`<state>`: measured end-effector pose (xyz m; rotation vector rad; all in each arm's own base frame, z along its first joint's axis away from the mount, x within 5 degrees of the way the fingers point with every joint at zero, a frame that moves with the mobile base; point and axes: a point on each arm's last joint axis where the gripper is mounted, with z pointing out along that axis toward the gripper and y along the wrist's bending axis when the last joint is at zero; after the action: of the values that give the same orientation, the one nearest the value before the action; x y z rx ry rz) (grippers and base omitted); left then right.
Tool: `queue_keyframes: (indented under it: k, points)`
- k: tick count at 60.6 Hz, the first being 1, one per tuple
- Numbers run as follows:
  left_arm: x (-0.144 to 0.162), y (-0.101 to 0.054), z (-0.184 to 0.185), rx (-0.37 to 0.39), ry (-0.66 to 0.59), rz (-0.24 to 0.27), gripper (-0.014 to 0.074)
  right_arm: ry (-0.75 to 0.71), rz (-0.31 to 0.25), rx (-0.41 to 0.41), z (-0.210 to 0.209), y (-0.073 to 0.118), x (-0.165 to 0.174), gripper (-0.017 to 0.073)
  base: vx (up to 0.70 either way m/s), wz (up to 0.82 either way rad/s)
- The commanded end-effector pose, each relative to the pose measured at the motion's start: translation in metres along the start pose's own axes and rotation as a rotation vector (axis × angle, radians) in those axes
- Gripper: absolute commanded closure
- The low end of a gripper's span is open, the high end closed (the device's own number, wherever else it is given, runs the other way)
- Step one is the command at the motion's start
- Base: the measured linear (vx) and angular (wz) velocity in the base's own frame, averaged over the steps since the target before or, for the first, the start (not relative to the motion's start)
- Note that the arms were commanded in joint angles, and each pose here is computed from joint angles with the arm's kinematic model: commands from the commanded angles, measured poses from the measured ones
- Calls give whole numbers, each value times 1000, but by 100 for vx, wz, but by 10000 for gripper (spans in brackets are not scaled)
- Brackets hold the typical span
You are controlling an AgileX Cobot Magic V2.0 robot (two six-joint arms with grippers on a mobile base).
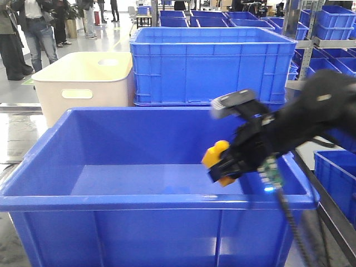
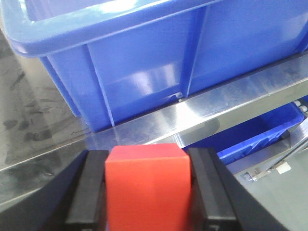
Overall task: Pick red and yellow blocks into blue bin
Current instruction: 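Move the right gripper over the bin and release the yellow brick, then move the left gripper over the bin and release the red cube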
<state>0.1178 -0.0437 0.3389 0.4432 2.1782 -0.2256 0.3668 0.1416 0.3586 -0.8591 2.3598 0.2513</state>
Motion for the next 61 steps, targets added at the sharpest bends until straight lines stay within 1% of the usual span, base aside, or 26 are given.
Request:
queue_keyframes:
  k: [1,5,13,16,18,21,27,32,38,43,50,56,61]
  points:
    - [-13,-1,-5,3,-98,-5,343,-94,-19,122,-20,3,-21,132,0,0]
    - [-13,-1,-5,3,-98,-5,343,-84,-7,139,-14,5,-23,66,0,0]
    - [-13,-1,-5,3,-98,-5,343,-103,31,136,-14,7,-26,-113,0,0]
    - [-13,-1,-5,3,-98,-5,343,-112,39,139,-18,7,-26,-158,0,0]
    - [-13,-1,-5,3,-98,-5,343,-119,41,142,-22,8,-26,-169,0,0]
    - [-13,-1,-5,3,-98,-5,343,-138,45,143,-31,9,-27,-168,0,0]
    - [-14,-1,-5,2,-108,-5,343,-199,43,143,-63,16,-27,-162,0,0]
    - [-15,-1,-5,0,-119,-5,343,-247,34,117,-91,24,-25,-148,0,0]
    - [-18,0,-6,-4,-145,-5,343,-295,15,67,-129,38,-18,-118,0,0]
    - [-23,0,-9,-7,-175,-2,343,-292,1,30,-151,48,-9,-79,0,0]
    - [-41,0,-20,-8,-221,3,343,-270,-9,-6,-166,57,6,-18,0,0]
    - [-64,0,-30,-8,-254,11,343,-263,-9,-1,-163,62,26,34,0,0]
    - [-82,1,-28,-10,-258,41,343,-274,-4,13,-162,66,46,69,0,0]
